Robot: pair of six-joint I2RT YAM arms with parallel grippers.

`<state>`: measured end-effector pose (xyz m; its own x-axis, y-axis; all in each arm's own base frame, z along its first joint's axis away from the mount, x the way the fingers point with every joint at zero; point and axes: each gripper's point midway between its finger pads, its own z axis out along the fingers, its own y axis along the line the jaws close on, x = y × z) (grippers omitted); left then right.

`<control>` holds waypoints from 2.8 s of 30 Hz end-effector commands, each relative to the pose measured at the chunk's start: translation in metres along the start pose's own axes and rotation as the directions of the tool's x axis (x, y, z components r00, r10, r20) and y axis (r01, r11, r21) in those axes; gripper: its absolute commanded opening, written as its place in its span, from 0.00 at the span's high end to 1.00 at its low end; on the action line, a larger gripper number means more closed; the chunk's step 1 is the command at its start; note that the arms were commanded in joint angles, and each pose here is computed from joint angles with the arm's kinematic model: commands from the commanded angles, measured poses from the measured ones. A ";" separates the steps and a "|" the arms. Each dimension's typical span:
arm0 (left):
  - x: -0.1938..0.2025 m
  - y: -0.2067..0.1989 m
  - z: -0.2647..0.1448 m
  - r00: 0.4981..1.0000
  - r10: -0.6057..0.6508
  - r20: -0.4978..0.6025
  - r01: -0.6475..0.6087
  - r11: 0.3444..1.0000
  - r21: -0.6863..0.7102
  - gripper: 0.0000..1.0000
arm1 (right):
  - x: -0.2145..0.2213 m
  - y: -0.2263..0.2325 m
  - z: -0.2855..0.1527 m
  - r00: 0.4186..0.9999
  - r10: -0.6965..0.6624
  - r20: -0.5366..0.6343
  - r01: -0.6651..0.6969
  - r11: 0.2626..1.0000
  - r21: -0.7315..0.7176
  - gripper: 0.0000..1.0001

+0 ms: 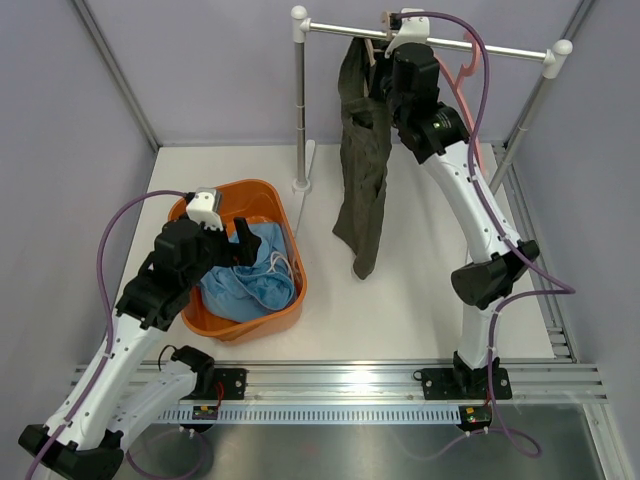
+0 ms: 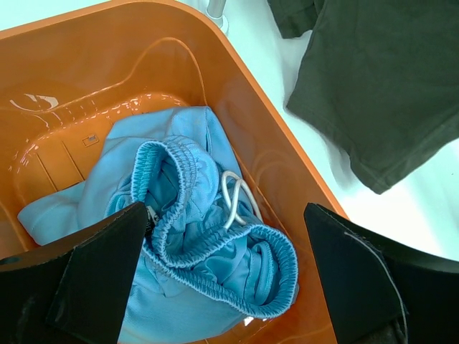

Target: Remove the shorts from the hanger

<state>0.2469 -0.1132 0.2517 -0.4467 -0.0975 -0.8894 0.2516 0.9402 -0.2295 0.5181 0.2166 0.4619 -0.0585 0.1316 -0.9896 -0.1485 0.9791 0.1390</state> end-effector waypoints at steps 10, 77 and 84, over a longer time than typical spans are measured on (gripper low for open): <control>-0.039 -0.012 -0.008 0.995 0.007 0.104 -0.012 0.999 0.044 0.04 | -0.064 -0.005 -0.055 0.990 0.035 0.137 -0.029 0.999 -0.044 1.00; -0.211 -0.154 0.157 0.959 0.044 0.281 -0.039 0.999 -0.021 1.00 | -0.007 0.019 -0.273 0.990 0.010 -0.142 -0.075 0.883 -0.463 1.00; -0.217 -0.132 0.181 0.964 0.041 0.262 -0.032 0.999 -0.041 1.00 | -0.011 0.018 -0.294 0.990 0.019 -0.139 -0.086 0.864 -0.496 1.00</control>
<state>0.4378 -0.3019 0.3931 -0.2460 -0.1171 -0.9622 0.3135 0.9297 -0.1933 0.2627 0.1877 0.4490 -0.2638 0.0674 -0.9622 -0.5239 0.8276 0.2016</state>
